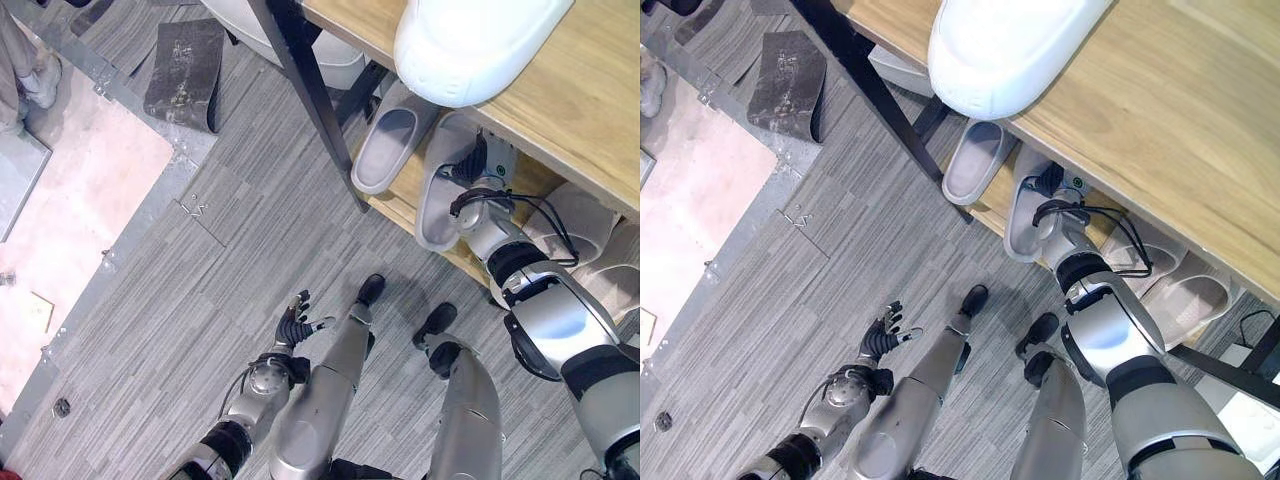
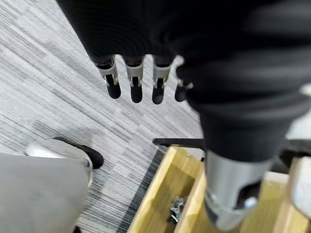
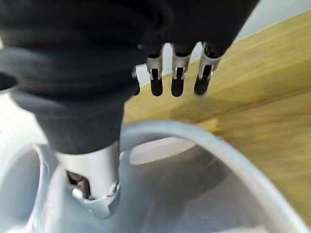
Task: Arrange the slippers neatly on the shoe rack.
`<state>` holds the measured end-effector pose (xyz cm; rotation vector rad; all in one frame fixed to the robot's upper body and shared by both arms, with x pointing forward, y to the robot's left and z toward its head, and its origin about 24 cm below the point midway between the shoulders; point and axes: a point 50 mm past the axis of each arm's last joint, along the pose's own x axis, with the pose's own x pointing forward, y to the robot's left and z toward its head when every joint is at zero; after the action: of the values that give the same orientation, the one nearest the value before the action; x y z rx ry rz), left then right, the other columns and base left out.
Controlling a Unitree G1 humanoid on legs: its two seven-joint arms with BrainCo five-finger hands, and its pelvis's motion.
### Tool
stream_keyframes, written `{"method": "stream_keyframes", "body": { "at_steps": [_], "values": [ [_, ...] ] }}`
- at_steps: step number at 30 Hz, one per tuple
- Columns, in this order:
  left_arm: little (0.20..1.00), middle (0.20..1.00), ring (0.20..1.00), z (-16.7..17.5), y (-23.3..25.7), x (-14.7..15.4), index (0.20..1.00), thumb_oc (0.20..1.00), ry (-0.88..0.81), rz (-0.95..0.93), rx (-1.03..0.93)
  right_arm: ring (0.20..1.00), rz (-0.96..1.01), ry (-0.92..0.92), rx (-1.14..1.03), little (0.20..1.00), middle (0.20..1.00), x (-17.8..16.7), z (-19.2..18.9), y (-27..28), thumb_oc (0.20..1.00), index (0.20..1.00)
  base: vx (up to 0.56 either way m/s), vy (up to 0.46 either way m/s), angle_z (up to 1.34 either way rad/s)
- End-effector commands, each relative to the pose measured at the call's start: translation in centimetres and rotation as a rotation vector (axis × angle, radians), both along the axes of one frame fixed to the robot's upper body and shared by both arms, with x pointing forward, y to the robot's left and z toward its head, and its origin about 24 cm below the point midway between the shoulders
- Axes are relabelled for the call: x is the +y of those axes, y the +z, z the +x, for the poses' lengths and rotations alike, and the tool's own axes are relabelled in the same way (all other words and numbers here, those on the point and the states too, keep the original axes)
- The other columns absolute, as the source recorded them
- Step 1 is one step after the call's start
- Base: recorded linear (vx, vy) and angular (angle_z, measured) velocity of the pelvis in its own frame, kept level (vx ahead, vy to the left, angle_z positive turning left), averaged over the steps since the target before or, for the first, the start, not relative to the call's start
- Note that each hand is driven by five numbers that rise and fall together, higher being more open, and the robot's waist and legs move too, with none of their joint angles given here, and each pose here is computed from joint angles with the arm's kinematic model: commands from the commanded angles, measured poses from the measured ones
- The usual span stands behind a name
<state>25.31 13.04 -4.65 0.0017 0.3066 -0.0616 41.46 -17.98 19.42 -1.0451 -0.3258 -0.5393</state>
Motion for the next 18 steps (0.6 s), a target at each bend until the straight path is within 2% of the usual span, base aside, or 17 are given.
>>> {"method": "stream_keyframes", "body": {
  "at_steps": [1,7,9,11,13,14,17,18],
  "values": [
    [1.0,1.0,1.0,-0.1,0.0,-0.2,1.0,1.0,0.007,-0.011,-0.015,1.0,0.031,0.054,-0.147,1.0,1.0,0.5,-0.2,2.9,1.0,1.0,0.02,0.015,-0.04],
    [1.0,1.0,1.0,0.0,0.0,-0.5,1.0,1.0,0.022,-0.012,-0.009,1.0,0.196,0.12,-0.279,1.0,1.0,1.7,-0.9,4.6,1.0,1.0,0.01,0.021,-0.11],
    [1.0,1.0,1.0,0.1,-0.2,-0.9,1.0,1.0,0.031,-0.007,0.006,1.0,0.379,0.196,-0.348,1.0,1.0,2.8,-2.1,3.7,1.0,1.0,-0.01,0.05,-0.11],
    [1.0,1.0,1.0,0.1,-0.3,-1.0,1.0,1.0,0.032,0.003,0.011,1.0,0.445,0.22,-0.334,1.0,1.0,3.2,-2.4,2.6,1.0,1.0,-0.09,0.073,-0.13],
    [1.0,1.0,1.0,0.2,-0.5,-1.3,1.0,1.0,0.036,0.003,0.021,1.0,0.581,0.228,-0.25,1.0,1.0,3.8,-2.5,-0.3,1.0,1.0,0.02,0.009,-0.24],
    [1.0,1.0,1.0,0.5,-0.5,-1.3,1.0,1.0,0.036,0.008,0.024,1.0,0.638,0.216,-0.132,1.0,1.0,4.3,-2.3,-3.0,1.0,1.0,-0.02,0.008,-0.14],
    [1.0,1.0,1.0,0.7,-0.4,-1.3,1.0,1.0,0.038,0.015,0.022,1.0,0.656,0.192,-0.036,1.0,1.0,4.7,-2.0,-4.9,1.0,1.0,-0.01,0.005,-0.15],
    [1.0,1.0,1.0,0.8,-0.4,-1.5,1.0,1.0,0.039,0.011,0.022,1.0,0.729,0.15,0.075,1.0,1.0,4.7,-1.9,-7.3,1.0,1.0,-0.03,0.024,-0.1]
  ]
}}
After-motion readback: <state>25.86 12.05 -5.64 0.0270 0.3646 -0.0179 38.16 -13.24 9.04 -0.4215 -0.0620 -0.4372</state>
